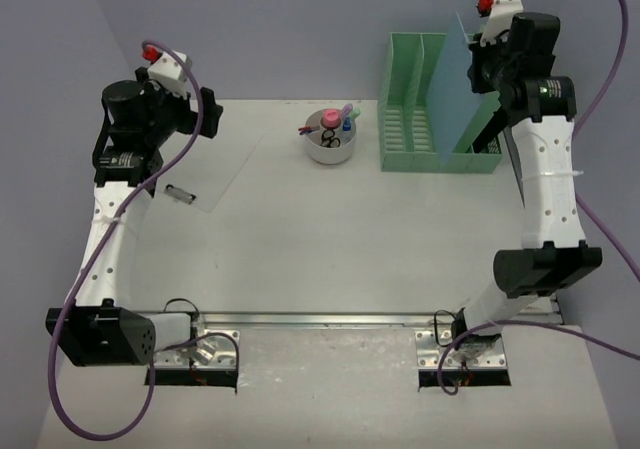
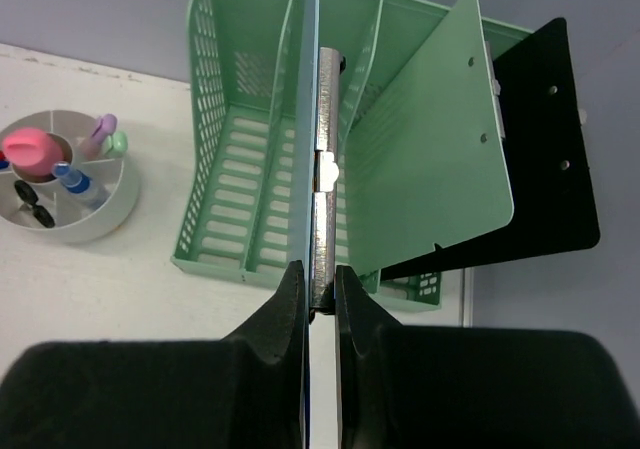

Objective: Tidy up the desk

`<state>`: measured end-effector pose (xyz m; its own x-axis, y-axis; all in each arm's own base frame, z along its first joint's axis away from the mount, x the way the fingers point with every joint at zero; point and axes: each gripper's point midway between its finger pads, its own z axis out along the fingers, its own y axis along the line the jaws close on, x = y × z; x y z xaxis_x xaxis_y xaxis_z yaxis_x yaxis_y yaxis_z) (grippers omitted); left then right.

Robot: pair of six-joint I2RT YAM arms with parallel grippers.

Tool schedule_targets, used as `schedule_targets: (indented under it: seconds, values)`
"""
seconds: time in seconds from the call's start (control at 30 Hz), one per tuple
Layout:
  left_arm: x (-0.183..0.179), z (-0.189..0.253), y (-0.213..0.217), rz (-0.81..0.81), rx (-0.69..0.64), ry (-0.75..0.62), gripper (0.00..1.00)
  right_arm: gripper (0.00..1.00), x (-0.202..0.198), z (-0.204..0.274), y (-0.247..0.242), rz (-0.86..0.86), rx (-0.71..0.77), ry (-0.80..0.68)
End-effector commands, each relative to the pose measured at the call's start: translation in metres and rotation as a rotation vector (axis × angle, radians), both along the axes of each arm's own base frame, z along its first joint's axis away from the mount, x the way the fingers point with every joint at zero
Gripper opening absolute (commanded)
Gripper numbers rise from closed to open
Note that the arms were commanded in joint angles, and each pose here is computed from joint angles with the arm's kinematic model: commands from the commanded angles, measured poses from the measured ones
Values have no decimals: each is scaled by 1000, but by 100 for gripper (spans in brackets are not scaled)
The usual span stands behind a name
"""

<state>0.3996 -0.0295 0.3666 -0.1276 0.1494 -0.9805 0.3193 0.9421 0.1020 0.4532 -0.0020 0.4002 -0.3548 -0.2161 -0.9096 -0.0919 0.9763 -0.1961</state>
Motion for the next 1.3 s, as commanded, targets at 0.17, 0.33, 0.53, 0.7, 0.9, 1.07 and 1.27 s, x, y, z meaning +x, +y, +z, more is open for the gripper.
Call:
schedule_targets:
  seconds: [0.17, 0.33, 0.53, 0.7, 0.9, 1.07, 1.27]
  values:
    - [2, 3, 29, 205, -73, -24, 100, 1, 40, 17, -22, -65, 38, -102]
    - [0, -7, 20, 170, -112, -12, 100, 1, 67, 13, -22, -68, 59, -127]
    - [-5, -27, 11, 106, -82, 48, 100, 1, 85, 3, -22, -78, 111, -129]
    - [-4, -43, 18, 144, -65, 66, 100, 1, 98, -7, -21, -89, 160, -122]
    - [-2, -63, 41, 268, -70, 106, 100, 1, 116, -31, -30, -125, 207, -92]
    - [-6, -86, 40, 264, -88, 171, 100, 1, 125, -24, -22, -86, 232, -119]
    - [-4, -98, 39, 263, -96, 202, 100, 1, 124, -14, -20, -68, 236, -147]
